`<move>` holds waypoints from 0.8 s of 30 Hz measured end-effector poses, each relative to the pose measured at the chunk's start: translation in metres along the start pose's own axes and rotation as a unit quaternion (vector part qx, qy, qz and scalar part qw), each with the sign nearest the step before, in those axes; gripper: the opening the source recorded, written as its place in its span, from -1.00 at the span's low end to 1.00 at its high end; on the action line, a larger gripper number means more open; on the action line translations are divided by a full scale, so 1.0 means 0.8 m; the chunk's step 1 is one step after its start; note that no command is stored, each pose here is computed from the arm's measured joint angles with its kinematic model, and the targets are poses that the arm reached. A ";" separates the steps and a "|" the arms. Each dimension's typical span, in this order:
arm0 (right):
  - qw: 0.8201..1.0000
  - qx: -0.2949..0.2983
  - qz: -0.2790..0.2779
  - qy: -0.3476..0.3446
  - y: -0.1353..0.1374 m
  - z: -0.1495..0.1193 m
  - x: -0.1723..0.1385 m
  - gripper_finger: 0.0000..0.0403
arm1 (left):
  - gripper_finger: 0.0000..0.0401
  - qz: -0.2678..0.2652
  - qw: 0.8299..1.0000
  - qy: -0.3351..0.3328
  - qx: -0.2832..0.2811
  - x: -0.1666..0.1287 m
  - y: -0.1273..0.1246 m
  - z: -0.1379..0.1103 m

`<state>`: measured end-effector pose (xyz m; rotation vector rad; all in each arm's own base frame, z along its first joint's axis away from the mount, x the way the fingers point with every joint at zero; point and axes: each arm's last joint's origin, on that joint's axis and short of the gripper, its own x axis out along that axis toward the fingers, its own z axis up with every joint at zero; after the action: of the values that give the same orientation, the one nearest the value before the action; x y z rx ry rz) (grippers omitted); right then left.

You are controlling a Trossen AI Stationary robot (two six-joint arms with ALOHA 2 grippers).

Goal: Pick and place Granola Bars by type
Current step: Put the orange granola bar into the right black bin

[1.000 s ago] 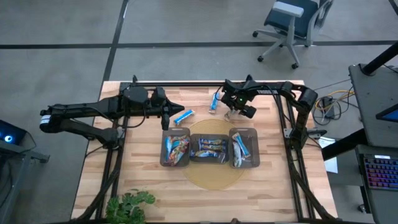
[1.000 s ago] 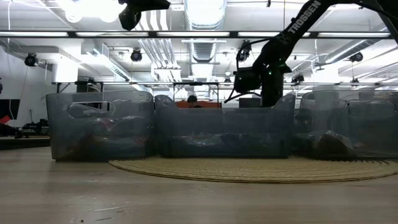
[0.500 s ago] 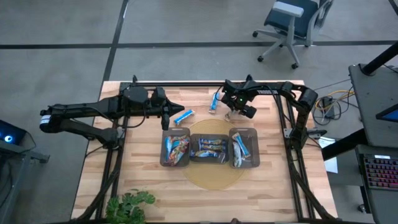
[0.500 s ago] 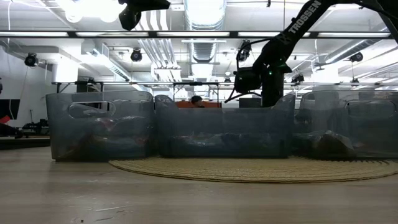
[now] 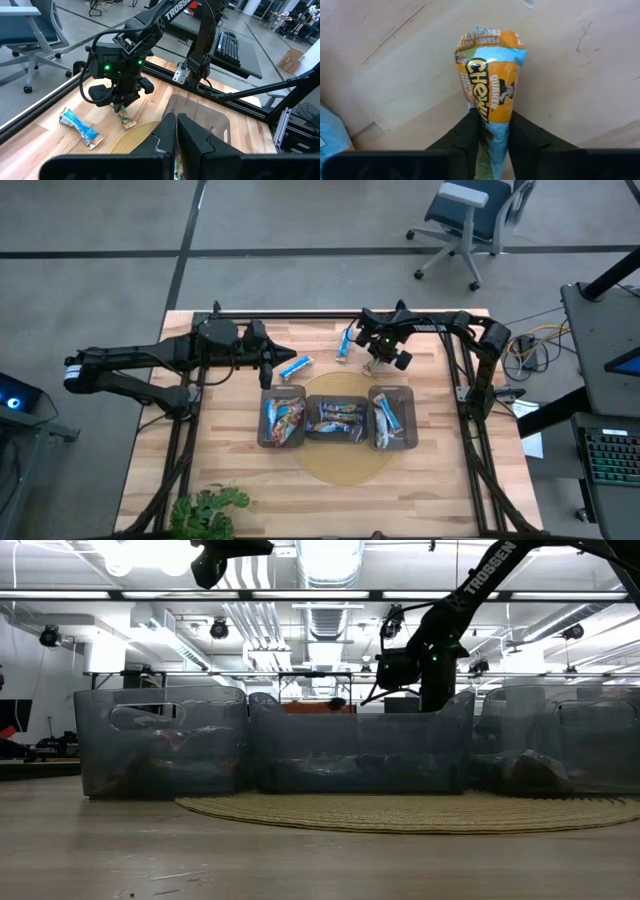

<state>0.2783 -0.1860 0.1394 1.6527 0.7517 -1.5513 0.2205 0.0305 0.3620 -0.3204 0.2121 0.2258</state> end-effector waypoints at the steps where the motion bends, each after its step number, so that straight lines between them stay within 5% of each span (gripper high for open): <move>1: 1.000 -0.001 0.001 0.000 0.000 0.000 0.000 -0.63 | -1.00 0.000 1.000 0.000 0.000 0.000 0.000 0.000; 24: 0.999 -0.017 0.024 -0.013 0.005 0.001 -0.014 -0.79 | -1.00 0.000 1.000 0.000 0.000 0.000 0.000 0.000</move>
<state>0.2798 -0.1879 0.1511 1.6116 0.7162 -1.5146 0.2206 0.0305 0.3619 -0.3201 0.2125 0.2259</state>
